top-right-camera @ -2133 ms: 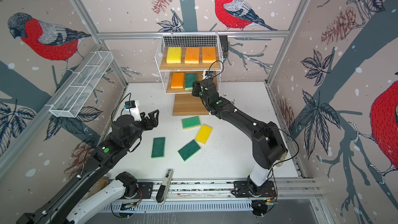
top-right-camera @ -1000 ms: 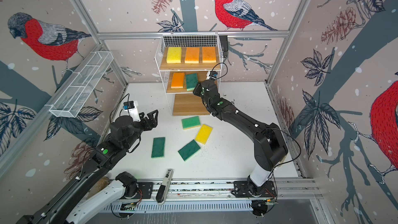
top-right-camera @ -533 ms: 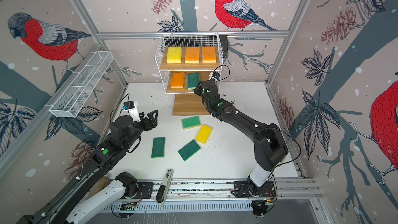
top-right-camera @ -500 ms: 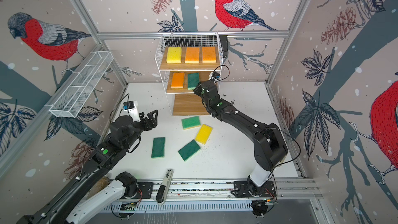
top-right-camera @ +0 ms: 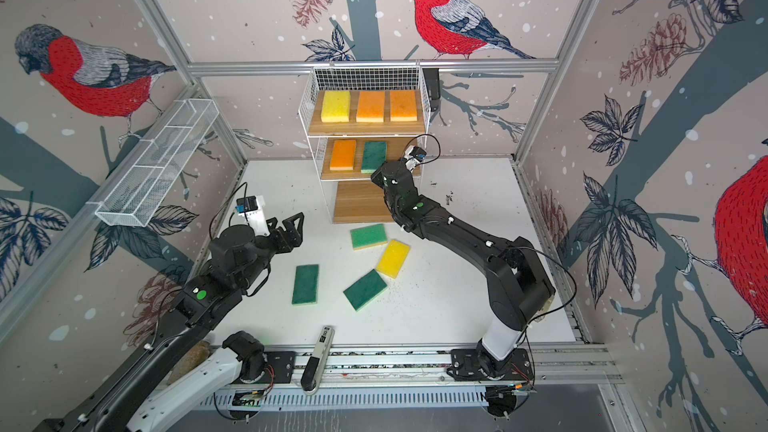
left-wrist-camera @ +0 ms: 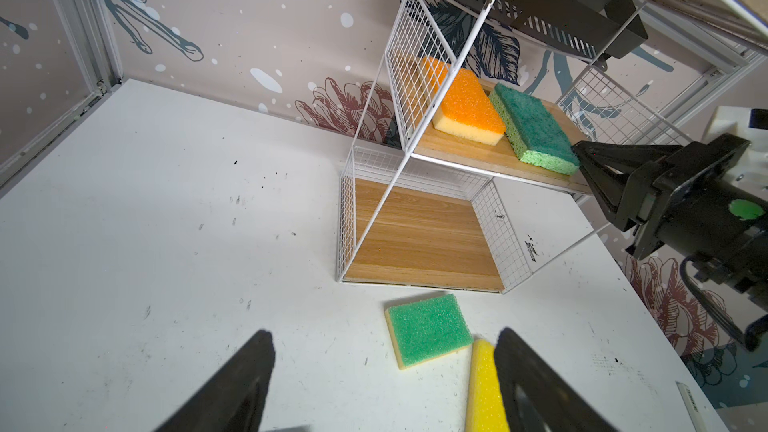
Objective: Place and organize the cleaning sponges onto the shelf
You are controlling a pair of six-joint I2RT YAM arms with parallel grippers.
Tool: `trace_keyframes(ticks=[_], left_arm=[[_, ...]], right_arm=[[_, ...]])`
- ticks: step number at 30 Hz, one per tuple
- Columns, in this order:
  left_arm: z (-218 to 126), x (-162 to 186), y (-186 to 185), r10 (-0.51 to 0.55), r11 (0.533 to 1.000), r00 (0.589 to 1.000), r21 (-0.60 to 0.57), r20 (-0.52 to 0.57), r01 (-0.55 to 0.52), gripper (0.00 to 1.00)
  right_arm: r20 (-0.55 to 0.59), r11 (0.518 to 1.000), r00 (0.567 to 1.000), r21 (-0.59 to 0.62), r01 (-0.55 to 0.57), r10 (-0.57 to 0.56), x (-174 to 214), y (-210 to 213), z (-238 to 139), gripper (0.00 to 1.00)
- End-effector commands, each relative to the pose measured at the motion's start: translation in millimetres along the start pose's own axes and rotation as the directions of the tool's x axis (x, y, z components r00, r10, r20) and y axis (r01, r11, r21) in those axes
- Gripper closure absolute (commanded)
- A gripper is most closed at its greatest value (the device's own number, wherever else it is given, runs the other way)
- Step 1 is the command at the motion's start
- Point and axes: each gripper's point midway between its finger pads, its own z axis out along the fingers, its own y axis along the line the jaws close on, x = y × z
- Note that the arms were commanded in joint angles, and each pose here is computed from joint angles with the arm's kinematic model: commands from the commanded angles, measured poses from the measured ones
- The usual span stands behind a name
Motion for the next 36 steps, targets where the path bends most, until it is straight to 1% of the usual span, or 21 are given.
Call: trace_keyframes(ticks=[1,6,14,27,36], left_arm=[[0,-7,0,-0.012,1.000,0.999,-0.001,0.034,0.012,0.16],[0,-7,-1,-0.013,1.000,0.999,0.004,0.032,0.013,0.17],[-3,-9,1,-0.016,1.000,0.999,-0.002,0.045,0.016,0.17],[-3,-9,1,-0.017,1.000,0.999,0.002,0.046,0.017,0.17],[-5,-12,-1,-0.017,1.000,0.999,0.009,0.051,0.017,0.17]], right_arm=[[0.048,0.999,0.998,-0.006,-0.034,0.034,-11,5,1,0.92],[0.057,0.998,0.997,-0.010,-0.054,0.055,-11,9,5,0.91],[0.052,0.999,0.998,-0.012,-0.043,0.044,-8,12,14,0.91],[0.077,0.999,0.997,0.029,-0.031,0.029,-19,5,8,0.87],[0.037,1.000,0.999,0.003,-0.009,0.009,-16,5,10,0.86]])
